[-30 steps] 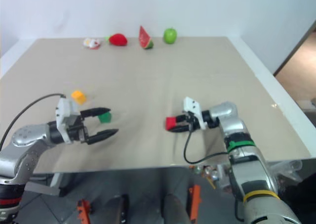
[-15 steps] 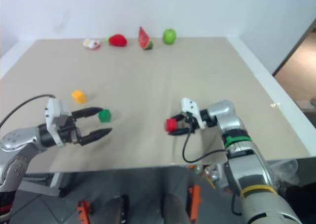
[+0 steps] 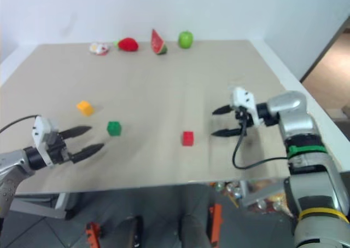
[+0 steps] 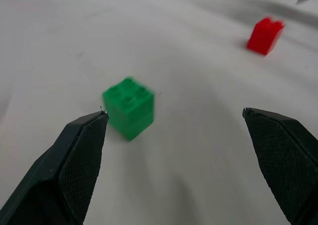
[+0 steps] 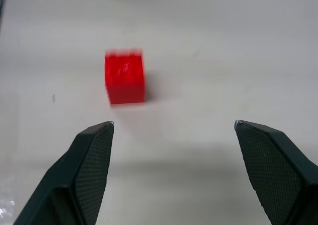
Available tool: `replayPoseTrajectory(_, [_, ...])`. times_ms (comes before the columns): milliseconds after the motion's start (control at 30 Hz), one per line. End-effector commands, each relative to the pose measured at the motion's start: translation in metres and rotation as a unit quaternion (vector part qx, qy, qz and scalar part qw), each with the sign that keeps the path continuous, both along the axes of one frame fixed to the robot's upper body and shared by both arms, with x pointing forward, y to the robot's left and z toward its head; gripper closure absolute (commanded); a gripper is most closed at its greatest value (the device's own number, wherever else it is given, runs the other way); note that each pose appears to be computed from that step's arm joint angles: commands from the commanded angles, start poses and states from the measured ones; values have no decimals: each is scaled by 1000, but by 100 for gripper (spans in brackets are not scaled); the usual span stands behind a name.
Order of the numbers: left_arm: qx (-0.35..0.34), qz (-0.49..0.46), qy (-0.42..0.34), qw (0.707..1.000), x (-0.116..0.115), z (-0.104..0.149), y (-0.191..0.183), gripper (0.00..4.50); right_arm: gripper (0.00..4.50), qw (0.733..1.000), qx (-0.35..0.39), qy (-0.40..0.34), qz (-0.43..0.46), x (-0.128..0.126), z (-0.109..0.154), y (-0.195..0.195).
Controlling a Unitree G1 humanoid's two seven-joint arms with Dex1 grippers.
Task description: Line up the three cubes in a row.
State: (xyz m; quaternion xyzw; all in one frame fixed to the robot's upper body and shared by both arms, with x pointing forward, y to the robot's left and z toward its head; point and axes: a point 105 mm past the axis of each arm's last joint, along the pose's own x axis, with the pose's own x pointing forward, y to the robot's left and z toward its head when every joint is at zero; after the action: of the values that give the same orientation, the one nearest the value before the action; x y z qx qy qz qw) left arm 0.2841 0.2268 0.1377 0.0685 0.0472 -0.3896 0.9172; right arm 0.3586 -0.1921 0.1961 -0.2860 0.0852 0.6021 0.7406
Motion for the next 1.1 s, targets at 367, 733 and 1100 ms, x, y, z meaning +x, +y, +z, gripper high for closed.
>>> replayPoseTrajectory(367, [-10,24,-18,1000,29,-16,-6,0,48,986,137,2,96,-62,13,84])
replayPoseTrajectory(733, [3,15,-17,1000,51,-21,-18,0,48,983,164,9,81,-68,9,89])
replayPoseTrajectory(1100, [17,14,-25,999,70,-17,-16,0,48,984,165,5,73,-66,9,87])
